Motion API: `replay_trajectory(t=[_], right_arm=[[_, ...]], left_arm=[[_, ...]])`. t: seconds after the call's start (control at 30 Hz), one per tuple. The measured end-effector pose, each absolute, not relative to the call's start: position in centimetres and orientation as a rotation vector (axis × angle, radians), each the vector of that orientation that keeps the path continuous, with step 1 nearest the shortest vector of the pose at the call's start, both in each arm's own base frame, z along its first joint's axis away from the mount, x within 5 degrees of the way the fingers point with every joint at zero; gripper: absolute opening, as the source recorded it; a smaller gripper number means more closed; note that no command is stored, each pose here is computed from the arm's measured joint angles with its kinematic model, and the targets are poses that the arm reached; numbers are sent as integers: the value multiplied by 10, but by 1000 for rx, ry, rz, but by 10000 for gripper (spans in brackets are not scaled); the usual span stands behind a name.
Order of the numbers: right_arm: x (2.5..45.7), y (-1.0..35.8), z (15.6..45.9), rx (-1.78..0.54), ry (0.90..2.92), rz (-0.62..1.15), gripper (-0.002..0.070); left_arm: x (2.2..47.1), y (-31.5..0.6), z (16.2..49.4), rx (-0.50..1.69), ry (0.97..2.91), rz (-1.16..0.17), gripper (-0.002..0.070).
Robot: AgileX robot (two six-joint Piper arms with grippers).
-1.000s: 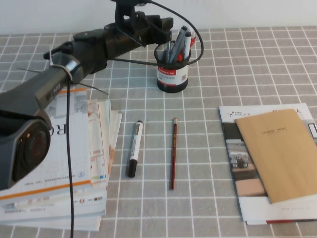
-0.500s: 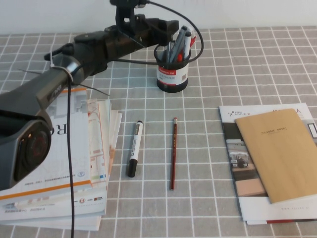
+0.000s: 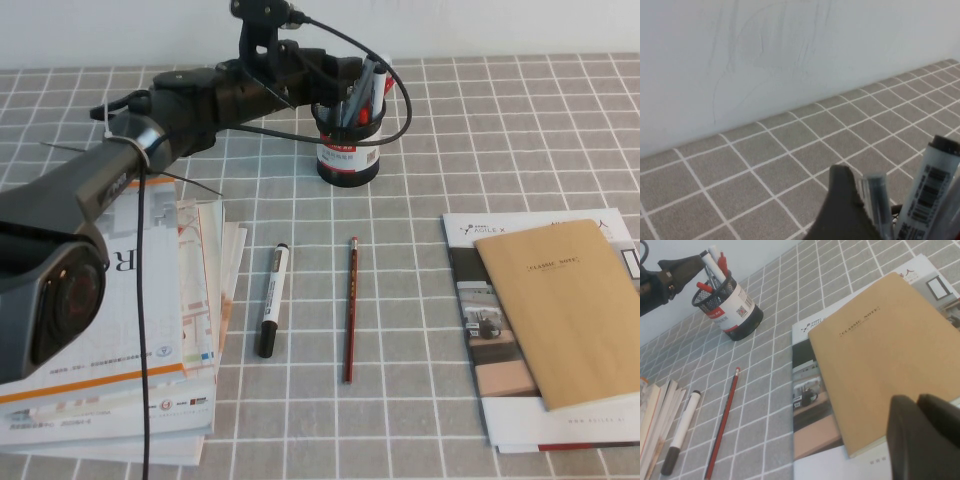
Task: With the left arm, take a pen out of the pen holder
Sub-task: 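Take a marker out of the pen holder and lay it on the table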
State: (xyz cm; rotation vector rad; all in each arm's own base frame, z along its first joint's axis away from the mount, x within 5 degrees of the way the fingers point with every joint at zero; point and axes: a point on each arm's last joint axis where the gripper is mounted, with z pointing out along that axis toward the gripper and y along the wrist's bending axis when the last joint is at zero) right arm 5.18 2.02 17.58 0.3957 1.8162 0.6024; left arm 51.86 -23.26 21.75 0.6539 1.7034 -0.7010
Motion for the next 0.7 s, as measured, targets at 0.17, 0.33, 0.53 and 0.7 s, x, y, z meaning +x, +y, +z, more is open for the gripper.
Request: replay_trajectory(t=[0.17, 0.33, 0.53, 0.7], right_arm=[[52, 20, 176, 396, 1816, 602, -13], [52, 20, 176, 396, 1816, 602, -13], [52, 20, 176, 396, 1816, 602, -12], [52, 20, 176, 396, 1816, 602, -13]], left_arm=[[524, -218, 217, 639, 1710, -690, 398], [532, -199, 217, 594, 1725, -681, 365], [529, -200, 214, 650, 1723, -705, 360], [529, -204, 202, 679, 1736, -746, 360]])
